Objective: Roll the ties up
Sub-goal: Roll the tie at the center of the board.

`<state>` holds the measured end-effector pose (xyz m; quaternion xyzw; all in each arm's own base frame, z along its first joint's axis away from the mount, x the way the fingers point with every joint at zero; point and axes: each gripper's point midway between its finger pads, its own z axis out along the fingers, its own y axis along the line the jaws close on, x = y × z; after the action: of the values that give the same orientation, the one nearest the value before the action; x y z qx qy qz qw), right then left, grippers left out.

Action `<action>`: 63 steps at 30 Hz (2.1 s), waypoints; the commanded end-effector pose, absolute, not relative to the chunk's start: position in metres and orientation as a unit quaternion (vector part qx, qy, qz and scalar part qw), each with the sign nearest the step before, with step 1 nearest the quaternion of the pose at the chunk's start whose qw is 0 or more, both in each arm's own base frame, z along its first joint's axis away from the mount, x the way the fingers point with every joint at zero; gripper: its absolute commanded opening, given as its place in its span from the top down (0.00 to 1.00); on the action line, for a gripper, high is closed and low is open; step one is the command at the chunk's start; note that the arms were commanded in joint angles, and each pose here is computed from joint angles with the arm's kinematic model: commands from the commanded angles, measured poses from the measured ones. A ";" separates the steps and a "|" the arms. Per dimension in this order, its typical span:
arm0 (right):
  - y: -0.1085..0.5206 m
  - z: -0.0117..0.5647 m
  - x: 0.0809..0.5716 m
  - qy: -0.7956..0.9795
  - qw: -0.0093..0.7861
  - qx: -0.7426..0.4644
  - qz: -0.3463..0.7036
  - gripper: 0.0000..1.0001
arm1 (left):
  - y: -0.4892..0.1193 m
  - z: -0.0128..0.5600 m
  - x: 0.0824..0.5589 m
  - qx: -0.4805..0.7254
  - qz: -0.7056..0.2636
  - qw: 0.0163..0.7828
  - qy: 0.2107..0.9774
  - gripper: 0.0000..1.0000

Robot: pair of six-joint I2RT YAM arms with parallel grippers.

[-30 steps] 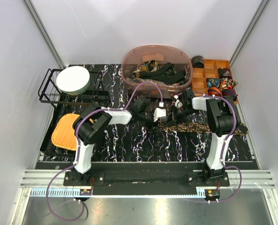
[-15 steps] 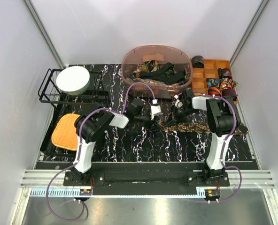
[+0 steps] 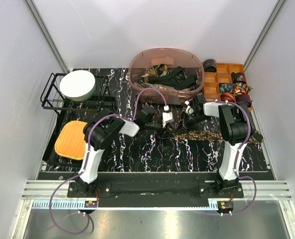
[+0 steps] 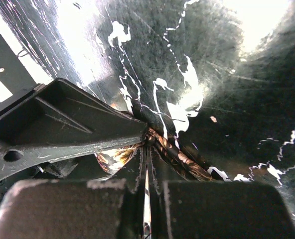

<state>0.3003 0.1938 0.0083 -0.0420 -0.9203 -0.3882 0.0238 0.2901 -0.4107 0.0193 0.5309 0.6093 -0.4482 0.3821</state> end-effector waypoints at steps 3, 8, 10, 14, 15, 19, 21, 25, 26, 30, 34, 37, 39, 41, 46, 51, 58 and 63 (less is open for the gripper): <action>0.170 -0.032 0.301 -0.958 0.005 -0.025 -0.286 1.00 | -0.353 -0.064 0.251 0.578 -0.342 0.225 0.706 0.71; 0.169 -0.033 0.299 -0.959 0.007 -0.024 -0.283 1.00 | -0.327 -0.066 0.250 0.616 -0.262 0.168 0.724 0.58; 0.167 -0.036 0.297 -0.960 0.010 -0.026 -0.279 1.00 | -0.325 -0.060 0.252 0.619 -0.258 0.163 0.723 0.53; 0.165 -0.040 0.294 -0.962 0.016 -0.030 -0.272 1.00 | -0.324 -0.049 0.259 0.596 -0.277 0.168 0.735 0.46; 0.165 -0.040 0.295 -0.962 0.014 -0.031 -0.271 1.00 | -0.326 -0.043 0.262 0.582 -0.299 0.174 0.736 0.44; 0.165 -0.042 0.294 -0.962 0.019 -0.034 -0.269 1.00 | -0.332 -0.037 0.262 0.573 -0.340 0.196 0.720 0.41; 0.164 -0.042 0.296 -0.962 0.017 -0.036 -0.269 1.00 | -0.341 -0.033 0.260 0.564 -0.368 0.211 0.708 0.41; 0.165 -0.043 0.295 -0.962 0.020 -0.037 -0.269 1.00 | -0.353 -0.029 0.255 0.549 -0.414 0.235 0.687 0.40; 0.165 -0.044 0.295 -0.962 0.020 -0.037 -0.270 1.00 | -0.358 -0.028 0.257 0.547 -0.423 0.246 0.680 0.39; 0.165 -0.045 0.295 -0.962 0.023 -0.037 -0.270 1.00 | -0.363 -0.034 0.254 0.537 -0.442 0.257 0.671 0.37; 0.165 -0.045 0.295 -0.962 0.024 -0.038 -0.269 1.00 | -0.369 -0.037 0.259 0.531 -0.448 0.274 0.665 0.37; 0.165 -0.046 0.295 -0.962 0.025 -0.038 -0.269 1.00 | -0.371 -0.041 0.260 0.528 -0.450 0.280 0.663 0.37; 0.166 -0.045 0.295 -0.962 0.025 -0.038 -0.269 1.00 | -0.372 -0.041 0.263 0.527 -0.449 0.281 0.665 0.40; 0.166 -0.046 0.295 -0.962 0.025 -0.038 -0.270 1.00 | -0.371 -0.042 0.264 0.530 -0.445 0.281 0.666 0.46; 0.167 -0.044 0.296 -0.961 0.024 -0.035 -0.275 1.00 | -0.363 -0.043 0.266 0.543 -0.412 0.264 0.683 0.59; 0.174 -0.039 0.295 -0.955 0.027 -0.029 -0.294 1.00 | -0.354 -0.048 0.257 0.587 -0.337 0.221 0.702 0.66; 0.184 -0.013 0.300 -0.944 0.017 -0.009 -0.330 1.00 | -0.340 -0.057 0.242 0.659 -0.222 0.140 0.705 0.80; 0.188 -0.003 0.298 -0.938 0.018 -0.004 -0.347 0.97 | -0.325 -0.063 0.236 0.672 -0.182 0.072 0.714 0.82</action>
<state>0.3005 0.1930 0.0100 -0.0294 -0.9226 -0.3836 0.0280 0.2889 -0.4016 0.0178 0.6423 0.6568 -0.2794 0.2793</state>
